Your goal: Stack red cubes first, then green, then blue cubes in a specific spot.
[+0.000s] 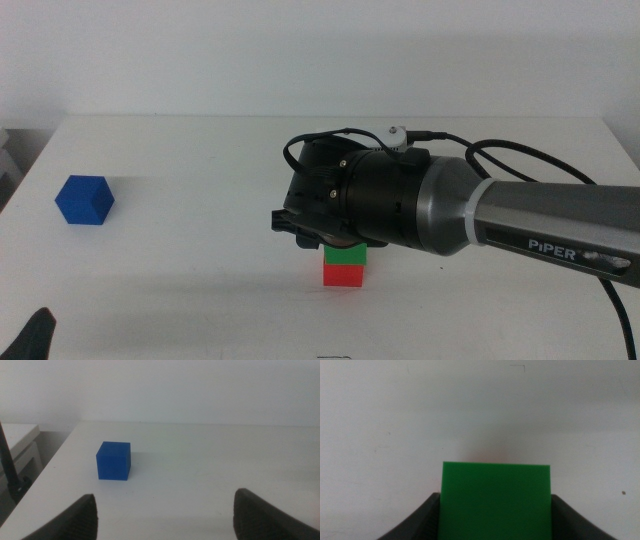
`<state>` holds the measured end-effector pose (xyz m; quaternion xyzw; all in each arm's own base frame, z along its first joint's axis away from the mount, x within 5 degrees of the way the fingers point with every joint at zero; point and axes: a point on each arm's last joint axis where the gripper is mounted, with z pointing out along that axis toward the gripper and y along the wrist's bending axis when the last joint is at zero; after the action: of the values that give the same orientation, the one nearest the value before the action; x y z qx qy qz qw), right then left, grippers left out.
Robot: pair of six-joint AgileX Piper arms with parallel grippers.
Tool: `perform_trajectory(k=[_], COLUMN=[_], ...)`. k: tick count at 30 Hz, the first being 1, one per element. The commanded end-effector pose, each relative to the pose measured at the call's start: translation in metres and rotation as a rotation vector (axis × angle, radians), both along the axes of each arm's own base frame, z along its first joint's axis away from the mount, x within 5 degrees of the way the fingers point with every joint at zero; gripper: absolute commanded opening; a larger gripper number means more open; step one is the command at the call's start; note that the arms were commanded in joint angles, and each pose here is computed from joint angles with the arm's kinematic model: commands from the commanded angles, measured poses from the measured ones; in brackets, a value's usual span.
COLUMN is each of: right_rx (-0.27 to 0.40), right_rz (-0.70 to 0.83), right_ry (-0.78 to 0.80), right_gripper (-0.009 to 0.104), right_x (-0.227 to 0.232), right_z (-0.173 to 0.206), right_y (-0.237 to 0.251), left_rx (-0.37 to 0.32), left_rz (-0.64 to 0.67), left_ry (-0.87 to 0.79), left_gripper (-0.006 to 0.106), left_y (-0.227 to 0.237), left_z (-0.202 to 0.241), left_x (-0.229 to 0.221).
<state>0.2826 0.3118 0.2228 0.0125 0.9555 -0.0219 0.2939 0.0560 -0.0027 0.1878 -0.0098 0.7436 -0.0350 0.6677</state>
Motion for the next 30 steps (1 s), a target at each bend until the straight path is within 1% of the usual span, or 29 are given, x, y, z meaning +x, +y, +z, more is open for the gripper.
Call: perform_trajectory(k=[1, 4, 5, 9, 11, 14, 15, 16, 17, 18, 22, 26, 30], right_rx=[0.036, 0.037, 0.029, 0.024, 0.026, 0.029, 0.031, 0.031, 0.031, 0.031, 0.03, 0.034, 0.073], right_rz=[0.019, 0.021, 0.033, 0.051, 0.055, 0.058, 0.059, 0.059, 0.059, 0.059, 0.058, 0.055, 0.047], right_ry=[-0.077, -0.078, -0.078, -0.079, -0.081, -0.082, -0.083, -0.083, -0.083, -0.083, -0.084, -0.09, -0.145], right_gripper=[-0.001, 0.001, 0.007, 0.016, 0.022, 0.033, 0.04, 0.044, 0.053, 0.055, 0.062, 0.066, 0.066], right_x=[0.002, 0.002, 0.002, 0.002, 0.002, 0.002, 0.003, 0.003, 0.003, 0.003, 0.003, 0.002, -0.019], right_z=[0.031, 0.031, 0.031, 0.031, 0.031, 0.031, 0.031, 0.031, 0.031, 0.031, 0.031, 0.036, 0.09], right_y=[-0.004, -0.004, -0.004, -0.003, -0.003, -0.003, -0.003, -0.003, -0.003, -0.003, -0.003, -0.005, -0.024], left_rx=[-0.016, -0.016, -0.016, -0.016, -0.016, -0.016, -0.016, -0.016, -0.016, -0.016, -0.016, -0.016, -0.016], left_rz=[0.005, 0.005, 0.005, 0.005, 0.005, 0.005, 0.005, 0.005, 0.005, 0.005, 0.005, 0.005, 0.005], left_ry=[-0.106, -0.106, -0.106, -0.106, -0.106, -0.106, -0.106, -0.106, -0.106, -0.106, -0.106, -0.106, -0.106], left_gripper=[0.092, 0.092, 0.092, 0.092, 0.092, 0.092, 0.092, 0.092, 0.092, 0.092, 0.092, 0.092, 0.092], left_y=[0.001, 0.001, 0.001, 0.001, 0.001, 0.001, 0.001, 0.001, 0.001, 0.001, 0.001, 0.001, 0.001], left_z=[0.01, 0.01, 0.01, 0.01, 0.01, 0.01, 0.01, 0.01, 0.01, 0.01, 0.01, 0.01, 0.01], left_x=[-0.001, -0.001, -0.001, -0.001, -0.001, -0.001, -0.001, -0.001, -0.001, -0.001, -0.001, -0.001, -0.001])
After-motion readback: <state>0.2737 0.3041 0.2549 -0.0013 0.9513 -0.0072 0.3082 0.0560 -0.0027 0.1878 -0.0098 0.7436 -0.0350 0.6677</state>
